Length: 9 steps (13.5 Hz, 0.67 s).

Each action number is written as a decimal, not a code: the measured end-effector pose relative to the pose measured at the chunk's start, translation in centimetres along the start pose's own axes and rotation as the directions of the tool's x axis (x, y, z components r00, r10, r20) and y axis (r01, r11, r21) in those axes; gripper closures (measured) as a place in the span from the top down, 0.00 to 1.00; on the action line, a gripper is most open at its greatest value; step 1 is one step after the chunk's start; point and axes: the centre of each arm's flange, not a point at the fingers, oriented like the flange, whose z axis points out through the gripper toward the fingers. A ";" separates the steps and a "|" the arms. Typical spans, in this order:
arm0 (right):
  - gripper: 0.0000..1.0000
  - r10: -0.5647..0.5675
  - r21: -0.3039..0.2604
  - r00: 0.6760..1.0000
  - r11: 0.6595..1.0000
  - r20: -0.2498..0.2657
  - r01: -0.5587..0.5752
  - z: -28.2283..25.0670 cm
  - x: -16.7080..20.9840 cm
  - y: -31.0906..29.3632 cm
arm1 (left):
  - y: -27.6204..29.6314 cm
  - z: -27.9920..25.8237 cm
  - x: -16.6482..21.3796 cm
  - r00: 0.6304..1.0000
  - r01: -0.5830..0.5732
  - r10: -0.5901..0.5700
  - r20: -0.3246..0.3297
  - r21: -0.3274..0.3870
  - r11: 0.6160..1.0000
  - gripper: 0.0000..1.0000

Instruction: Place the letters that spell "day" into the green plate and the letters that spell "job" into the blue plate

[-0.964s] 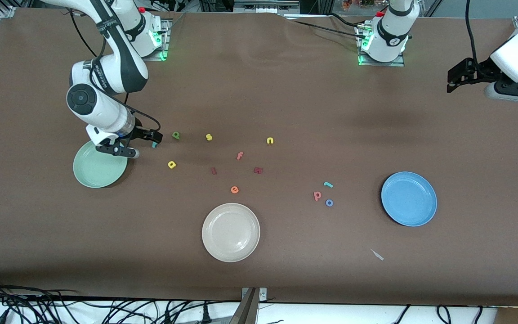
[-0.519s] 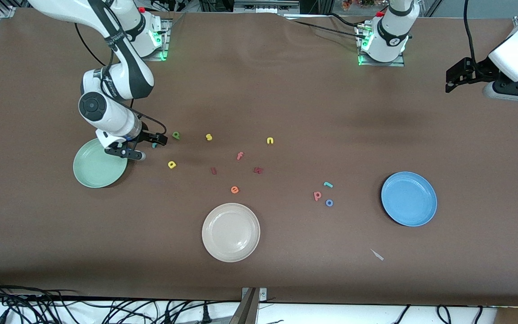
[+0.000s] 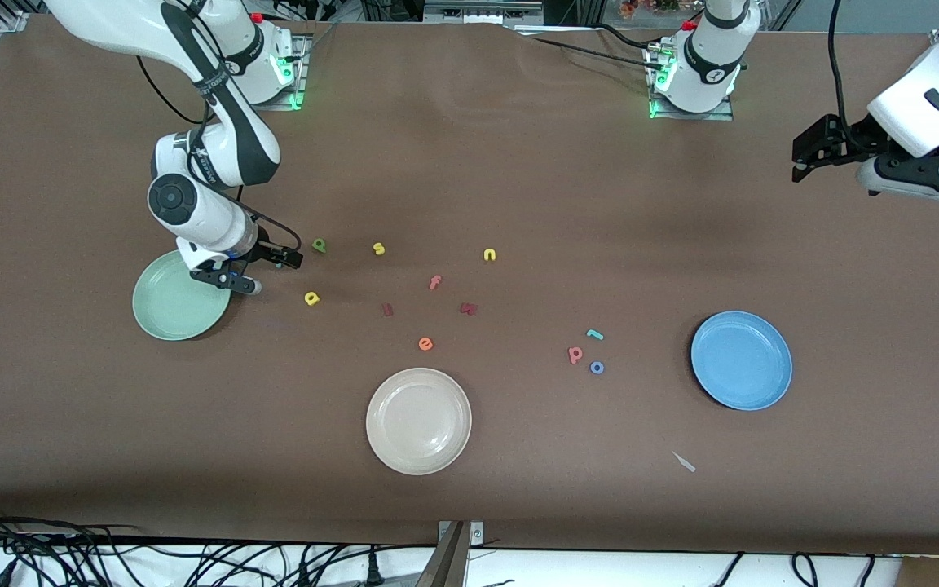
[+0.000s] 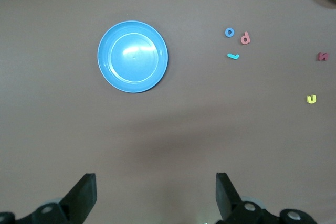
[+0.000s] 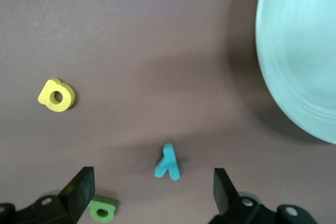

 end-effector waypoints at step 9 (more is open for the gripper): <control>1.00 -0.084 -0.124 0.996 0.989 0.009 0.084 -1.5 0.1 -0.5 | -1.0 0.0 0.2 1.000 0.018 -0.018 0.001 -0.002 1.000 1.00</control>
